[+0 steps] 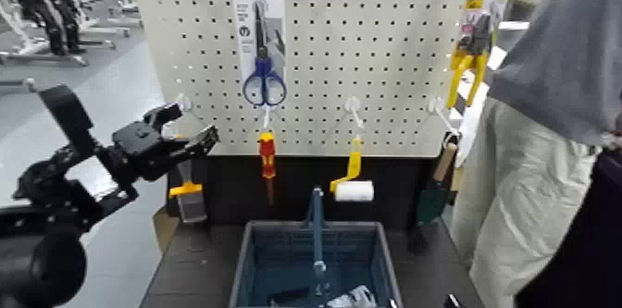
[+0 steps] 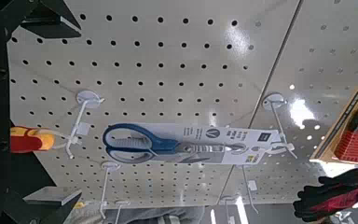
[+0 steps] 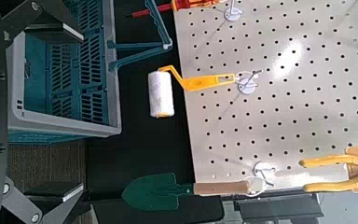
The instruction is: Put the blue scissors into the crate.
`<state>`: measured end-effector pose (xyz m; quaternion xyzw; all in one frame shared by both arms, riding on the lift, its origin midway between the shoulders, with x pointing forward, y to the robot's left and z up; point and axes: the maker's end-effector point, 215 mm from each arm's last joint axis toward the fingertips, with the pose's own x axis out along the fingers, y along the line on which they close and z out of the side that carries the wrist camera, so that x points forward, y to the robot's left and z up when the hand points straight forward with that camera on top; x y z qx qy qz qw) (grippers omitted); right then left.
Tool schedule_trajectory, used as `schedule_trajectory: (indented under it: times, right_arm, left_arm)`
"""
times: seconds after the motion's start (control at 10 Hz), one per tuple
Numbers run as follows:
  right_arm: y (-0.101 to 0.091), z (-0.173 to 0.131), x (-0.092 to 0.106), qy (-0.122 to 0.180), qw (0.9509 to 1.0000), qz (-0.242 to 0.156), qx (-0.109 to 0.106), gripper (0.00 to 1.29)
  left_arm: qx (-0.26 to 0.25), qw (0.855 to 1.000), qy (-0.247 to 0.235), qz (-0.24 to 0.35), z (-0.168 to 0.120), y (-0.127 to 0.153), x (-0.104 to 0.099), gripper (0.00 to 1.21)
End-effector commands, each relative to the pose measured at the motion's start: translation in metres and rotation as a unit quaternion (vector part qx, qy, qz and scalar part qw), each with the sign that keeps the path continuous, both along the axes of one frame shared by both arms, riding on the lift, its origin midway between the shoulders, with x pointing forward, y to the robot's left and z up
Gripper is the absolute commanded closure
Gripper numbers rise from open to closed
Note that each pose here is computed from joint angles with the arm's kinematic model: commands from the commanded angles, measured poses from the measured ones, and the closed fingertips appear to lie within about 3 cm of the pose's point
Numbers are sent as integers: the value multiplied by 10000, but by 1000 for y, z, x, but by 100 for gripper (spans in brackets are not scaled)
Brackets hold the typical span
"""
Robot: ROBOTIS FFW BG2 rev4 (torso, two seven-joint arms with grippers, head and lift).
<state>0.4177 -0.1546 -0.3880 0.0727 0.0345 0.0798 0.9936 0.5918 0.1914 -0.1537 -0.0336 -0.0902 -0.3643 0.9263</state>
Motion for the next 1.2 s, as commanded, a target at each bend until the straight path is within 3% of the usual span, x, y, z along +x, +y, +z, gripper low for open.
schedule_trajectory:
  times: [0.1, 0.7, 1.2]
  right_arm:
    - [0, 0, 2, -4, 10000, 13, 24, 18]
    - [5, 1, 5, -26, 9999, 106, 69, 18]
    - [13, 1, 8, -26, 9997, 206, 101, 18]
  left_arm:
    - [-5, 9995, -40, -309, 15, -11, 8, 11]
    - [168, 9918, -288, -1234, 57, -54, 23, 12]
    - [361, 9839, -510, -1674, 87, -76, 33, 12]
